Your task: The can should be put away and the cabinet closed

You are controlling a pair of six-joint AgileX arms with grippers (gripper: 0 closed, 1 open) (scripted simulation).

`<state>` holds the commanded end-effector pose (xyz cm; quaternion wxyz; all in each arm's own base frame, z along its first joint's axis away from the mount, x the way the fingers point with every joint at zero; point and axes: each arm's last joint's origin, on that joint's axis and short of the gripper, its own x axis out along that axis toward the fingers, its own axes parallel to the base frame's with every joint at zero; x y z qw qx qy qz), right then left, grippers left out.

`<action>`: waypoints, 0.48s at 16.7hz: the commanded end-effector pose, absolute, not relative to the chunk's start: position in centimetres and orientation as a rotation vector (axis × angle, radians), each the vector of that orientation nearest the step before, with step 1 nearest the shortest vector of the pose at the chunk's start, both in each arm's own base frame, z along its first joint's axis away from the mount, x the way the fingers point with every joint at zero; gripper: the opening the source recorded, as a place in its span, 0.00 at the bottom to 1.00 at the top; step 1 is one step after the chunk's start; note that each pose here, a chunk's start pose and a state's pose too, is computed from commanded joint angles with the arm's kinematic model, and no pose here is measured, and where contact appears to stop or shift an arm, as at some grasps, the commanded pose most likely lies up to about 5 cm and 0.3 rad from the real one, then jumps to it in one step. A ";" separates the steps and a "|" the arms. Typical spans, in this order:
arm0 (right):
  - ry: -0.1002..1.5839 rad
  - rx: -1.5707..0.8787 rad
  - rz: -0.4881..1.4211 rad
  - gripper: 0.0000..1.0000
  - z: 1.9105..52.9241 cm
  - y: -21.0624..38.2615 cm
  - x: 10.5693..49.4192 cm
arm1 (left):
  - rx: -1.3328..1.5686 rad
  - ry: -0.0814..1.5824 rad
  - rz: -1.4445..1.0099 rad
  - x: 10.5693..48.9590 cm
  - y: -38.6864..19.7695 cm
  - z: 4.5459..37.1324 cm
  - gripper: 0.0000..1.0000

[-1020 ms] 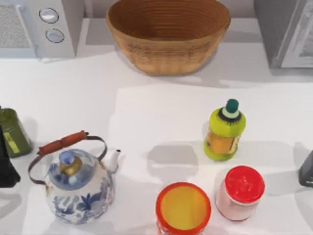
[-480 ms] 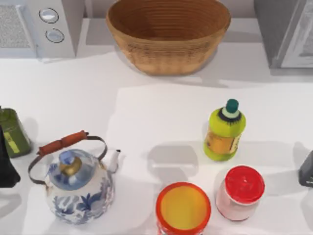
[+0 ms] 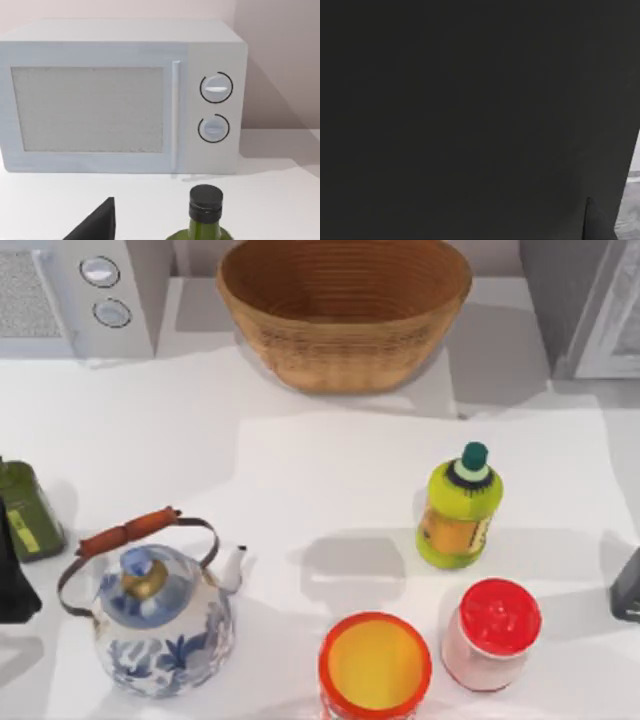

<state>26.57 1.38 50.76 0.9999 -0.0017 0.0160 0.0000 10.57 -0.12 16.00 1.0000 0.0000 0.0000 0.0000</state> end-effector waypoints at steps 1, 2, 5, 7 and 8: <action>0.025 -0.005 0.000 1.00 50.9 3.4 26.1 | 0.000 0.000 0.000 10.6 -0.1 16.0 1.00; 0.019 -0.005 0.000 1.00 50.9 5.1 25.5 | 0.000 0.000 0.000 10.6 -0.1 16.0 1.00; 0.008 -0.002 0.000 1.00 51.0 8.4 23.7 | 0.000 0.000 0.000 10.6 -0.1 16.0 1.00; 0.006 -0.001 -0.001 1.00 51.0 9.5 22.9 | 0.000 0.000 0.000 10.6 -0.1 16.0 1.00; 0.005 0.000 -0.001 1.00 51.0 9.7 22.7 | 0.000 0.000 0.000 10.6 -0.1 16.0 1.00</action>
